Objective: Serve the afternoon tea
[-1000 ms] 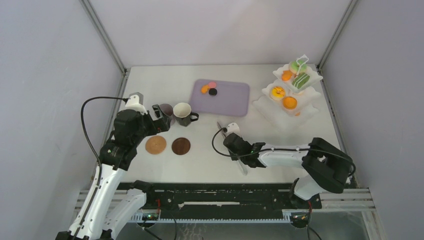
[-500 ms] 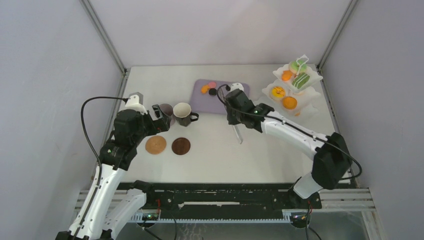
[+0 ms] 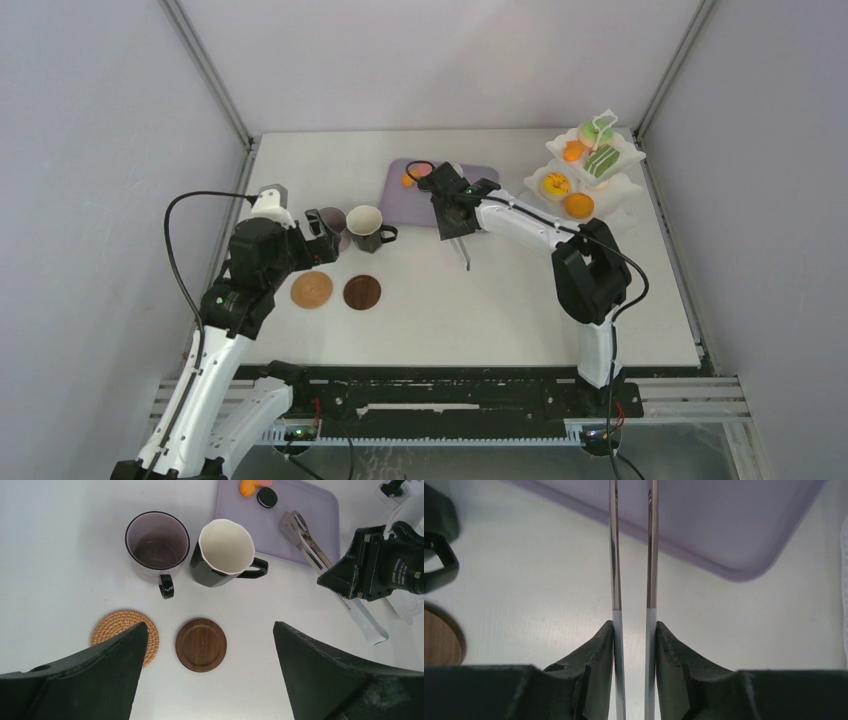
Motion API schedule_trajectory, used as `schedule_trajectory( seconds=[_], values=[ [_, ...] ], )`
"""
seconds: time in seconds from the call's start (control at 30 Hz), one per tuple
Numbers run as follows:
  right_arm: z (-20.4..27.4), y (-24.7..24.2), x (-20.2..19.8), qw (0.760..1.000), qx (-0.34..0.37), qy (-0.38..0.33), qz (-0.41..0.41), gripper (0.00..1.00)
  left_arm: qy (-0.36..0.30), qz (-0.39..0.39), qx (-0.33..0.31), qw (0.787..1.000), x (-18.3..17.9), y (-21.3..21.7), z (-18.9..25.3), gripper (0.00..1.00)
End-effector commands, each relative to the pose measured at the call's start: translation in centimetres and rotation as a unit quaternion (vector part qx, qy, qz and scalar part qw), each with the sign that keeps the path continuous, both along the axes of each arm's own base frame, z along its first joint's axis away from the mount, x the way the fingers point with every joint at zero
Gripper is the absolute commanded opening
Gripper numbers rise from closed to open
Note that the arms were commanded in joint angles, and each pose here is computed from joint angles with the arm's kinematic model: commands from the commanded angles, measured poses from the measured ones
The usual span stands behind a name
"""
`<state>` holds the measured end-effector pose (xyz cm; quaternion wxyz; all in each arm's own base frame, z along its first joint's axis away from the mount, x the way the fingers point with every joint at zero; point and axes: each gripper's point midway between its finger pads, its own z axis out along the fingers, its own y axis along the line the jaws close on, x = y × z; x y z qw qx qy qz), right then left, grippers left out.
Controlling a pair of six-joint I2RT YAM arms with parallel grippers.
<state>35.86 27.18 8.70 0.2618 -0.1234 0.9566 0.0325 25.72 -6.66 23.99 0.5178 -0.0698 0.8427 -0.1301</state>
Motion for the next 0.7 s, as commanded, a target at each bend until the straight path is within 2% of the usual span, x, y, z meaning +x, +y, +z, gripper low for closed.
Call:
schedule_trajectory(
  seconds=[0.0,0.37,0.67],
  values=[
    [1.7,0.9,2.0,1.000,0.009,-0.023,-0.008,0.40,-0.036,0.009,0.015,0.999,0.7,0.7,2.2,1.00],
    [1.0,1.7,4.0,1.000,0.010,-0.022,-0.017,0.48,-0.029,0.002,0.020,0.999,1.3,0.4,1.8,1.00],
    [0.8,1.8,5.9,0.999,0.019,-0.024,-0.024,0.50,-0.026,0.009,0.035,0.999,1.6,0.9,1.6,1.00]
  ],
)
